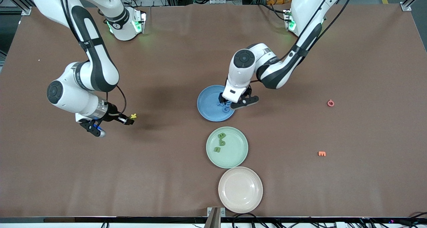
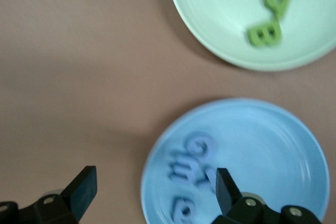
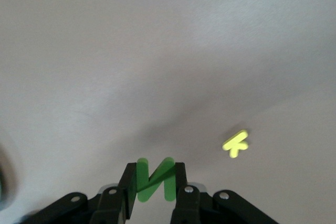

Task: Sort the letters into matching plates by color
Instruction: 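Release the blue a while the right gripper carries the N toward the green plate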

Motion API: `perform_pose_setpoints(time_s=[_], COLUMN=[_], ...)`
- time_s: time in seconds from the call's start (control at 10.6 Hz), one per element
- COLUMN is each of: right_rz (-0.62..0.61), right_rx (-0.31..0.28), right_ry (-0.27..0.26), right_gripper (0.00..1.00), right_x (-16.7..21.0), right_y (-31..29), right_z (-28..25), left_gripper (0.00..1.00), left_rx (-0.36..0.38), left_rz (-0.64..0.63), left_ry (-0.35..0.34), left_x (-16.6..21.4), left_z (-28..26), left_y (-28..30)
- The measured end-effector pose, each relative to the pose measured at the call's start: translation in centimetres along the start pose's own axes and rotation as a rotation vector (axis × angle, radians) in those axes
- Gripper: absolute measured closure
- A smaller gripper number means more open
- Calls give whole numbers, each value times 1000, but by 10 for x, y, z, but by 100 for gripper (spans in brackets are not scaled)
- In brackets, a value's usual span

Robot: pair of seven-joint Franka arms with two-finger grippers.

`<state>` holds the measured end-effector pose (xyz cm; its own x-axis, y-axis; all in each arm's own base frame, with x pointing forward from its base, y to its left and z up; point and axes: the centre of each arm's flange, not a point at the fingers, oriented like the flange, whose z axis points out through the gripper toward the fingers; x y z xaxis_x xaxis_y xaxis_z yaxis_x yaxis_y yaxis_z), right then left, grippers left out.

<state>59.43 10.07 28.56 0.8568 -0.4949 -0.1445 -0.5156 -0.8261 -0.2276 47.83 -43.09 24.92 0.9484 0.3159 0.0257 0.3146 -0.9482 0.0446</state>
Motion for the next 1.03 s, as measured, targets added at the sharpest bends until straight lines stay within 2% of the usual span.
perform_pose_setpoints(time_s=[0.28, 0.47, 0.66, 1.03], right_rz=[73, 121, 160, 262], right_rx=[26, 45, 60, 114], right_ry=[1, 12, 12, 19], right_gripper=[67, 67, 67, 67], right_x=[-14, -25, -34, -39], right_y=[-31, -51, -70, -126], right_z=[2, 9, 13, 11], left_gripper=[0, 0, 0, 0], left_rx=[31, 79, 131, 155], left_rz=[-3, 14, 31, 71], left_ry=[17, 4, -28, -49], left_x=[63, 110, 132, 172], left_z=[-14, -20, -18, -26], left_y=[-29, -68, -98, -145])
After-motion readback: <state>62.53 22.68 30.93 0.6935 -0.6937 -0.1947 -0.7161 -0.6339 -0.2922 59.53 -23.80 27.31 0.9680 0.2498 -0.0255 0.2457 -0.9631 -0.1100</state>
